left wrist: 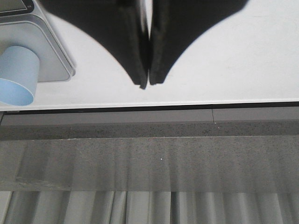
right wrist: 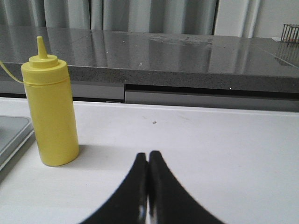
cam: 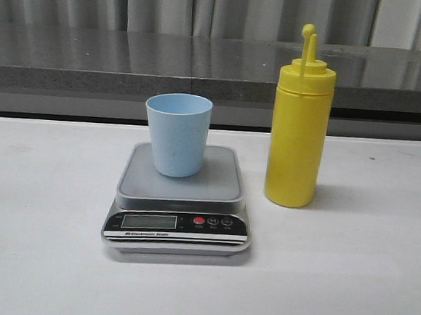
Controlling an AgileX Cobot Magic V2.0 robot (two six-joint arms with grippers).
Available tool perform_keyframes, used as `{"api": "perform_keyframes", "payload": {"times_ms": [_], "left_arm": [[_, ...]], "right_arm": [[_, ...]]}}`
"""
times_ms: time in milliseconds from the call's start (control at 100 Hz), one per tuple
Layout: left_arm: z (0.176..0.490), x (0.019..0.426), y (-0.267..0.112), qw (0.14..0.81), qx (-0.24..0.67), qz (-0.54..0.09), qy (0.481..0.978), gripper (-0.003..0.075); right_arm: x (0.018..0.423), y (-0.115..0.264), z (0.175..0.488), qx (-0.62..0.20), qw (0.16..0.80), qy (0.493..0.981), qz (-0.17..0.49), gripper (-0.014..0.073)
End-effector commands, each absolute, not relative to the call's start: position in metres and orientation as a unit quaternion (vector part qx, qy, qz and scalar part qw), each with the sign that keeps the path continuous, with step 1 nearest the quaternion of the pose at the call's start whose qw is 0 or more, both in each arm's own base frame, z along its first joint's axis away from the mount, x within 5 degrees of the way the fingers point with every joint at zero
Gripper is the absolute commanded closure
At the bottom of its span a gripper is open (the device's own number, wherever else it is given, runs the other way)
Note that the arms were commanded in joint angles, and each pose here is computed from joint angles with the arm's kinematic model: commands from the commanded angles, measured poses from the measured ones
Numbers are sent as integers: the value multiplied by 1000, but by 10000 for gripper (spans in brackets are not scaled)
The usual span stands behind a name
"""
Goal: Pour seasoning into cup on scale with both arms
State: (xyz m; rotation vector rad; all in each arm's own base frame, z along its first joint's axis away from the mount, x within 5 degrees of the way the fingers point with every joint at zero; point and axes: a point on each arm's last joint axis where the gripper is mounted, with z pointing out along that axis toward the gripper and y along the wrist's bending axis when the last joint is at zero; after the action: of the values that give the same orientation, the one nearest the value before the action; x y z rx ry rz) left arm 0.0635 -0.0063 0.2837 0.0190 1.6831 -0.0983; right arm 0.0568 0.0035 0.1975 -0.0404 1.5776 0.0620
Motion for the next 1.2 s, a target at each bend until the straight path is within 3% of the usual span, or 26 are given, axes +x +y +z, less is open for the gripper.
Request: {"api": "perform_keyframes", "payload": {"times_ms": [0, 370, 630, 910, 1190], "left_arm": [[298, 64, -6, 697, -2, -49, 715, 740], [298, 64, -6, 696, -2, -49, 716, 740], [294, 59, -3, 713, 25, -3, 701, 740], [254, 51, -1, 746, 26, 16, 665, 740], [217, 52, 0, 729, 27, 17, 684, 740]], "right_arm": [[54, 3, 213, -18, 747, 664, 28, 664], [54, 3, 213, -18, 747, 664, 28, 664], [54, 3, 213, -18, 747, 664, 28, 664], [54, 3, 213, -18, 747, 664, 28, 664], [54, 3, 213, -18, 747, 664, 28, 664]]}}
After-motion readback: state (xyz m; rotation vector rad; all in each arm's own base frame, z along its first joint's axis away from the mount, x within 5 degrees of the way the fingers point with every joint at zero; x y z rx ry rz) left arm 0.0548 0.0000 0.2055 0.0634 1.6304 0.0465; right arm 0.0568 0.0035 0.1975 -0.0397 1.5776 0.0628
